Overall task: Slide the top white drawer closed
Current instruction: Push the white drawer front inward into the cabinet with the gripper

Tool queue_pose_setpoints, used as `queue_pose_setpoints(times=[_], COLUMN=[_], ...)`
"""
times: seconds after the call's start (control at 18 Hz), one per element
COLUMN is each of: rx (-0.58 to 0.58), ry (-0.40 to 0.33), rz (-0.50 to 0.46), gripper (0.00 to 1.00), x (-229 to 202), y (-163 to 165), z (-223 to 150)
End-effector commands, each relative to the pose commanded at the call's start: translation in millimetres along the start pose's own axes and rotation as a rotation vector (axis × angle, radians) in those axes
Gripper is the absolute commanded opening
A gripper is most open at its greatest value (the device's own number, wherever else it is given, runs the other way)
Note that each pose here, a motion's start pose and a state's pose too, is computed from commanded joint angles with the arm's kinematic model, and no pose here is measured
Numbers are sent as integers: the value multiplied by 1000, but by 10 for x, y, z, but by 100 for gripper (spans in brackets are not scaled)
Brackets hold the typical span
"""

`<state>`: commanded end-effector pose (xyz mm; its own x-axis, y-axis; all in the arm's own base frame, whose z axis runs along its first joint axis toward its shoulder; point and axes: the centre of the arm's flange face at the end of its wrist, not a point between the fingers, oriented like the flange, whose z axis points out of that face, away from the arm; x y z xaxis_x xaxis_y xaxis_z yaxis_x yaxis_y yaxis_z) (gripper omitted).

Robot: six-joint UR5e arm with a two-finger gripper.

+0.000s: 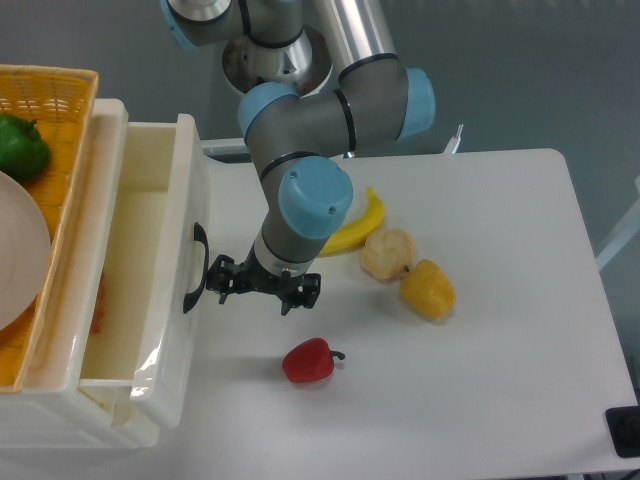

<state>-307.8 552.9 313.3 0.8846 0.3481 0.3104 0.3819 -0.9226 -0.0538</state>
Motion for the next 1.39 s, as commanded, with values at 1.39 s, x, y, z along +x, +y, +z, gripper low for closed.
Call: queue_pose_setpoints(times=[1.39], rx=[-7], ry=[-6], rz=[8], gripper=[100], x=[363], y=[-25], z=[38])
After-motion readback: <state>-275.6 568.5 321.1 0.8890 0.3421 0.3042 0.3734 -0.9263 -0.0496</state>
